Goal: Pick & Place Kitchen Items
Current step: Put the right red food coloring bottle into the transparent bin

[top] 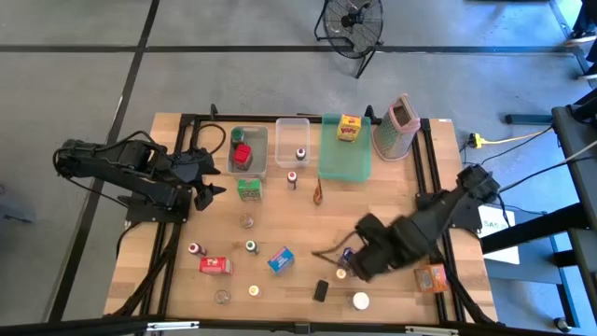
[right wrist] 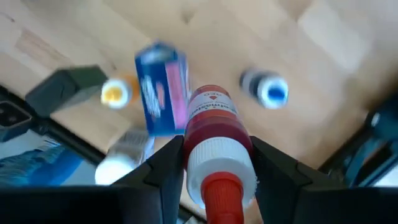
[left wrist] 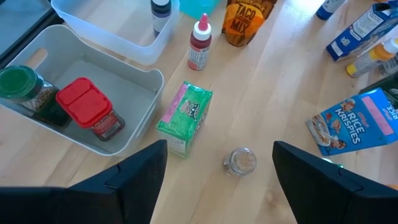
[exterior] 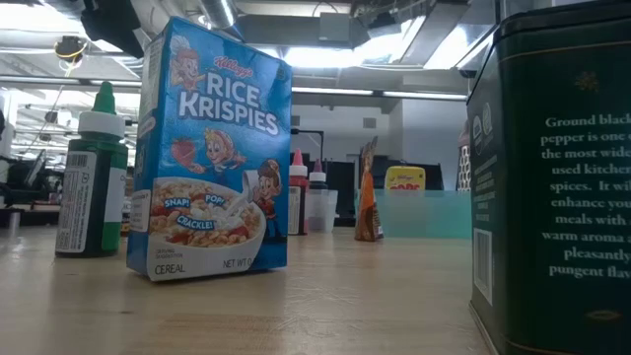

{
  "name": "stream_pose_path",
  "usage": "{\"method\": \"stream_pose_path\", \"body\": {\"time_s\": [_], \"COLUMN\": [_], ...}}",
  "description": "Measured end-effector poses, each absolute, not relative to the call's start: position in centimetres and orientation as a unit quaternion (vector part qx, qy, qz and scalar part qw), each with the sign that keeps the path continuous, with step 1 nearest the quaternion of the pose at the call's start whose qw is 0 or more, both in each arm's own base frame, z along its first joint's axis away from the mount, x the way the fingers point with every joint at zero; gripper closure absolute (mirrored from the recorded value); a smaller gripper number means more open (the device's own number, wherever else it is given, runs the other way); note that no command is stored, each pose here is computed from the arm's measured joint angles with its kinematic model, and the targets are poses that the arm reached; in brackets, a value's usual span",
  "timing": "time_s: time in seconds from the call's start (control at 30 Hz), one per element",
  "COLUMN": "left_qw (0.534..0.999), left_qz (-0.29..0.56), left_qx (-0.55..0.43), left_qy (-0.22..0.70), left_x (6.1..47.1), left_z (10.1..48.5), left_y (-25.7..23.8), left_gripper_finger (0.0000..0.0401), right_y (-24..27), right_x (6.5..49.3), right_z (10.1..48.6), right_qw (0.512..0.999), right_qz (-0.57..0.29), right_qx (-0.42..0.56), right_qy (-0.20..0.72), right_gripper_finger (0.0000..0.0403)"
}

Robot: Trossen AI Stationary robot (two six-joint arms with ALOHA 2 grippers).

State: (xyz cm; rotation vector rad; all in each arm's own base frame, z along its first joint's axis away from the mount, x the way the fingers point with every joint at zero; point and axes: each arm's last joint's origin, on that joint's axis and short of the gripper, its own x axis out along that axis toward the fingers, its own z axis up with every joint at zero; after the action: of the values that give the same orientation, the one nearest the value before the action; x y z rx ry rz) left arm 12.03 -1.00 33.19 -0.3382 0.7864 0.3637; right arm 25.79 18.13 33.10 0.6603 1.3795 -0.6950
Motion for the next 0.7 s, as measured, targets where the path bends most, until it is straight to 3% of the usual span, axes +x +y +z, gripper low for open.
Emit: {"method": "stream_pose_path", "body": {"time_s": [0.17, 0.43, 0.7], "left_qw": [0.894, 0.892, 0.89], "left_qz": [0.176, 0.178, 0.179], "left_qx": [-0.161, -0.159, -0.149], "left_qy": [0.379, 0.384, 0.392], "left_x": [12.0, 11.9, 11.8], "left_z": [33.2, 33.1, 33.0], "left_y": [-1.0, -1.0, -0.9], "left_gripper_finger": [0.0115, 0.0114, 0.0114], "right_y": [14.5, 8.6, 0.9], "right_x": [27.9, 30.1, 31.5], "right_z": [34.1, 38.8, 40.9], "right_qw": [0.701, 0.78, 0.812], "right_qz": [-0.288, -0.25, -0.239], "right_qx": [0.257, 0.205, 0.153], "right_qy": [0.599, 0.536, 0.51], "right_gripper_finger": [0.0247, 0.0247, 0.0247]}}
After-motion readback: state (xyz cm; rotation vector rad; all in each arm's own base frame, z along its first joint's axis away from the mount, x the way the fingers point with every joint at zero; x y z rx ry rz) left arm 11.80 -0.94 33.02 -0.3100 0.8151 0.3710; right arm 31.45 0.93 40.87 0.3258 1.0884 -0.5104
